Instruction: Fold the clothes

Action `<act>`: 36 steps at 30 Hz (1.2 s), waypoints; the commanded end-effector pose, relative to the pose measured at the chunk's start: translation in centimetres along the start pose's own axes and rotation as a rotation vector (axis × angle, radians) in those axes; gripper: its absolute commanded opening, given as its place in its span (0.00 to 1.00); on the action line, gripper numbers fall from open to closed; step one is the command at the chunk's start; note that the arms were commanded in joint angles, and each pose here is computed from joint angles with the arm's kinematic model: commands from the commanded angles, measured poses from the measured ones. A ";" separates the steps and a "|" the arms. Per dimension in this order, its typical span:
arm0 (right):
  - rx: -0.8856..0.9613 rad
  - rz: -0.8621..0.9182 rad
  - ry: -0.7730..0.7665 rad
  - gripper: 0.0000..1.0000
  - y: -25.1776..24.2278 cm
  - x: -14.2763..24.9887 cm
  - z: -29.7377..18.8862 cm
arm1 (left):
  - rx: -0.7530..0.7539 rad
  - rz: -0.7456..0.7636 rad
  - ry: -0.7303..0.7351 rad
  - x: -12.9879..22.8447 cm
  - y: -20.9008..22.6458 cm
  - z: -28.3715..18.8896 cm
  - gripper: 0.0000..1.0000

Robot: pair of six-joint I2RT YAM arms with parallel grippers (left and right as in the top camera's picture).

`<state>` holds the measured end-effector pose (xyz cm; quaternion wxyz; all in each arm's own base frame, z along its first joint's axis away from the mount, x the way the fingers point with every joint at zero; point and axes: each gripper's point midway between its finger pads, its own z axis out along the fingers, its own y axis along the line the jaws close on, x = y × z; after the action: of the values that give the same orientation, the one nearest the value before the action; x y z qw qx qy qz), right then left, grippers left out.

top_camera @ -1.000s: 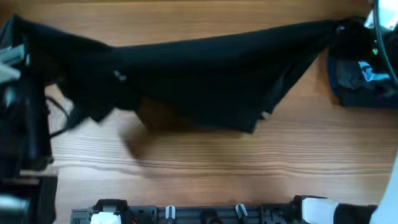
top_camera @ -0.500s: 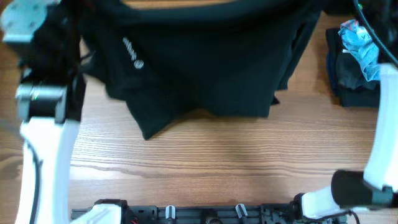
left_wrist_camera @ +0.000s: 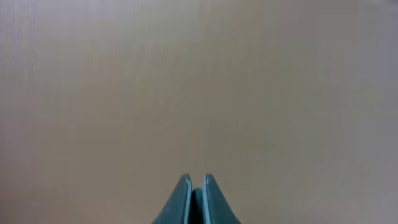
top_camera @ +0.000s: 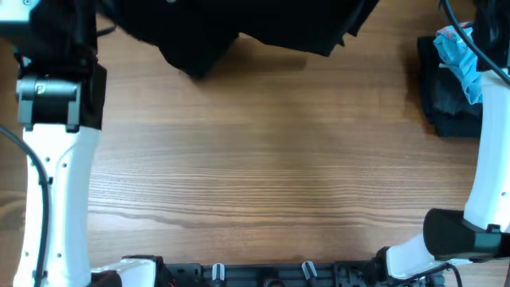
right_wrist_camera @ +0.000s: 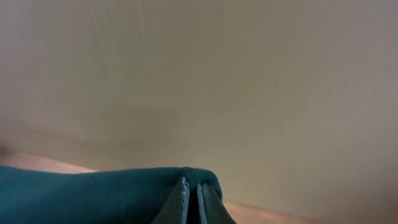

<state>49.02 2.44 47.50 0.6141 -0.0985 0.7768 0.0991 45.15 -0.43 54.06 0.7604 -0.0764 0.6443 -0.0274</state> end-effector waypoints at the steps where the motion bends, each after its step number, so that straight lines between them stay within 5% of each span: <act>1: -0.015 -0.031 0.126 0.04 0.0 3.1 0.1 | 0.007 0.053 0.238 6.4 0.0 0.1 0.04; 7: -0.093 0.136 0.531 0.04 0.8 14.4 1.4 | -0.125 -0.019 0.791 20.5 2.5 -3.7 0.04; 18: -0.171 0.343 0.963 0.04 4.4 21.9 -5.3 | -0.165 -0.087 1.405 27.8 2.6 -16.4 0.04; 36: -0.135 0.410 1.229 0.04 5.9 30.6 -11.0 | -0.362 -0.131 1.871 39.4 5.1 -28.7 0.04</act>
<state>30.81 4.69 21.11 0.0236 -0.0249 0.9790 0.2009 24.93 -2.65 11.77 -0.0629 -0.1706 0.9832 -0.0137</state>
